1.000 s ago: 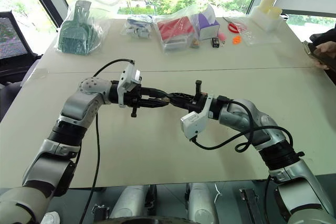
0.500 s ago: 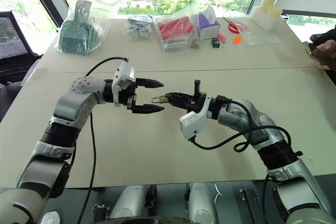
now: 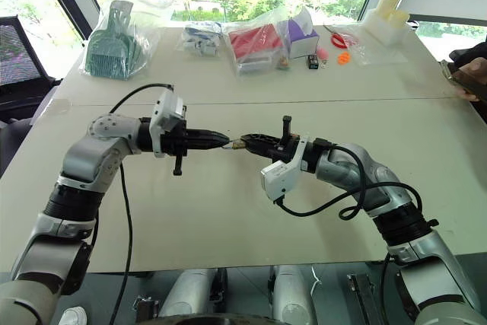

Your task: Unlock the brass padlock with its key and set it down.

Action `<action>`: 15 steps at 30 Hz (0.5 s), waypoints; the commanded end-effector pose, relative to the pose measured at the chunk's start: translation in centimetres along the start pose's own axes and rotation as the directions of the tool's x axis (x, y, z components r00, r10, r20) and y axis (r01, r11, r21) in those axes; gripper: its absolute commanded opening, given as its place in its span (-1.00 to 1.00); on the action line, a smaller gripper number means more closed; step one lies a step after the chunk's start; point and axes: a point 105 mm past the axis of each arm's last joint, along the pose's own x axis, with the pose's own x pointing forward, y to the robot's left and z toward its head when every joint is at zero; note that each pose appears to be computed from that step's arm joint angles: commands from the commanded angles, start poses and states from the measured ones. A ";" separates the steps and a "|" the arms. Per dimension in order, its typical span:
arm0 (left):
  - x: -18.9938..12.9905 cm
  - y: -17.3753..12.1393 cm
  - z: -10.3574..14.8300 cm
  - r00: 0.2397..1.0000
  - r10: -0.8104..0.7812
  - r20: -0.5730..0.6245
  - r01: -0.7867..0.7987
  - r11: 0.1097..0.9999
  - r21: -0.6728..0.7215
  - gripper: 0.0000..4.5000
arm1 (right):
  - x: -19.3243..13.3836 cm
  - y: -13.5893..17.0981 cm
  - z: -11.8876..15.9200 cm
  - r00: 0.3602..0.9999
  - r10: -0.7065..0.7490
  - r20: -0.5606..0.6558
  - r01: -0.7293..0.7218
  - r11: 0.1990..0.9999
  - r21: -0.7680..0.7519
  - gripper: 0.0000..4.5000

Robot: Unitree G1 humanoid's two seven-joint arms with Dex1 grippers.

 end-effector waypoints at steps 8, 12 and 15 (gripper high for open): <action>0.3 1.8 -0.6 0.996 0.093 -0.010 -0.092 0.992 0.081 -0.96 | -0.1 -1.5 0.1 0.999 -0.044 0.003 0.044 0.999 -0.021 -1.00; 0.3 2.2 -0.6 0.994 0.111 -0.003 -0.110 0.989 0.095 -0.96 | -0.1 -1.5 0.1 0.999 -0.044 0.001 0.044 0.999 -0.019 -1.00; 0.0 2.2 -0.9 0.993 0.114 -0.014 -0.112 0.989 0.094 -0.96 | -0.1 -1.1 0.1 0.999 -0.032 -0.004 0.032 0.999 -0.009 -1.00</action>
